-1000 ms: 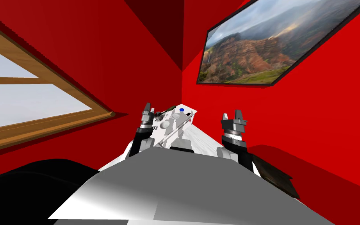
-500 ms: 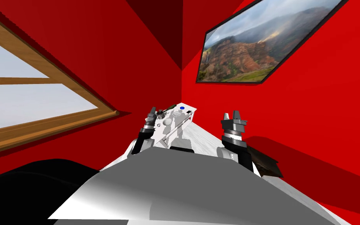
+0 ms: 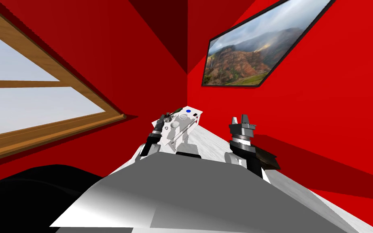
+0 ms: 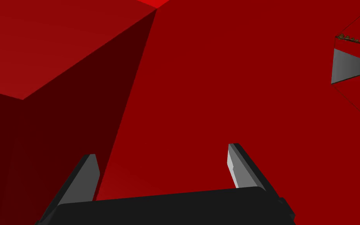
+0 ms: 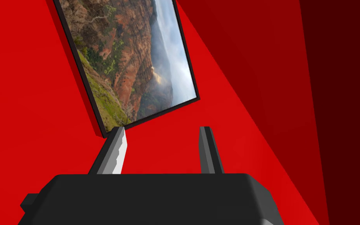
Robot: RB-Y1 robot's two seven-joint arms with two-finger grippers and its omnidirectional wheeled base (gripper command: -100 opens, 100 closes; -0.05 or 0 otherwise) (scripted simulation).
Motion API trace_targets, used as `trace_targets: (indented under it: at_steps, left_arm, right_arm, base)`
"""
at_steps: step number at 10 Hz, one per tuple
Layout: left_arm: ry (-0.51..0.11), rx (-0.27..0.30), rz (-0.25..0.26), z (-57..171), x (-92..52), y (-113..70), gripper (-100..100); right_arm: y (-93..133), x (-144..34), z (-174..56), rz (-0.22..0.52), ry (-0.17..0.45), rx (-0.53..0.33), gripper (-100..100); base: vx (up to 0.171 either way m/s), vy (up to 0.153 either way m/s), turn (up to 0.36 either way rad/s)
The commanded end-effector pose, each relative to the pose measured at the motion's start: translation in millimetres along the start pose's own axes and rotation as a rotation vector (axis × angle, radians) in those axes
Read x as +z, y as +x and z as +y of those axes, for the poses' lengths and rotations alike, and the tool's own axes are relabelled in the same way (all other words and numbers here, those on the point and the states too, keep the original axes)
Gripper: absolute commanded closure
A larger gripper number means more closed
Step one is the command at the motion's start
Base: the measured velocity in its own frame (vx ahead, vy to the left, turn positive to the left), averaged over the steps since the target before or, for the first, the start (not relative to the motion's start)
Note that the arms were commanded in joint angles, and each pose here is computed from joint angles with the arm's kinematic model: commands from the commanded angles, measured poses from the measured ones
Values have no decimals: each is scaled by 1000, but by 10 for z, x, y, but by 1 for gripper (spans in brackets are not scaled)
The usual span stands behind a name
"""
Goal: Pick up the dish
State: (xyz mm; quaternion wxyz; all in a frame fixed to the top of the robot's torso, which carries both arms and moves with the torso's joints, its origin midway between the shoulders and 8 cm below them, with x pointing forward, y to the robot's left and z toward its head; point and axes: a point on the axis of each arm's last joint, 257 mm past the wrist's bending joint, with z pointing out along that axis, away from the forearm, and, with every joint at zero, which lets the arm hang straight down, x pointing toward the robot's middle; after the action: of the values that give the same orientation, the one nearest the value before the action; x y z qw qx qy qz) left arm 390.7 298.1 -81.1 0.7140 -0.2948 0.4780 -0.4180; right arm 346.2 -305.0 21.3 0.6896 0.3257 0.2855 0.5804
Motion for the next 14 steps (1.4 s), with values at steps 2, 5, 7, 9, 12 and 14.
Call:
trace_targets:
  at_steps: [2,5,7,9,12,14]
  left_arm:
    - [-114,-8,39,460,-8,194,-100]
    - [-215,-20,71,865,-55,316,-100]
    - [-269,-27,88,1074,-89,375,-100]
    - [-319,-35,102,1261,-118,425,-100]
    - [-424,-51,131,1647,-198,513,-100]
    - [-491,-59,147,1895,-282,561,-100]
  right_arm:
    - [0,0,0,0,0,0,0]
    - [0,-1,0,0,0,0,0]
    - [0,-1,0,0,0,0,0]
    - [0,-1,0,0,0,0,0]
    - [0,-1,0,0,0,0,0]
    - [-1,-1,0,0,0,0,0]
  base:
    - [-102,79,-110]
    - [-53,36,-68]
    - [-20,17,-57]
    - [-15,19,-67]
    - [-4,20,-75]
    - [7,17,-52]
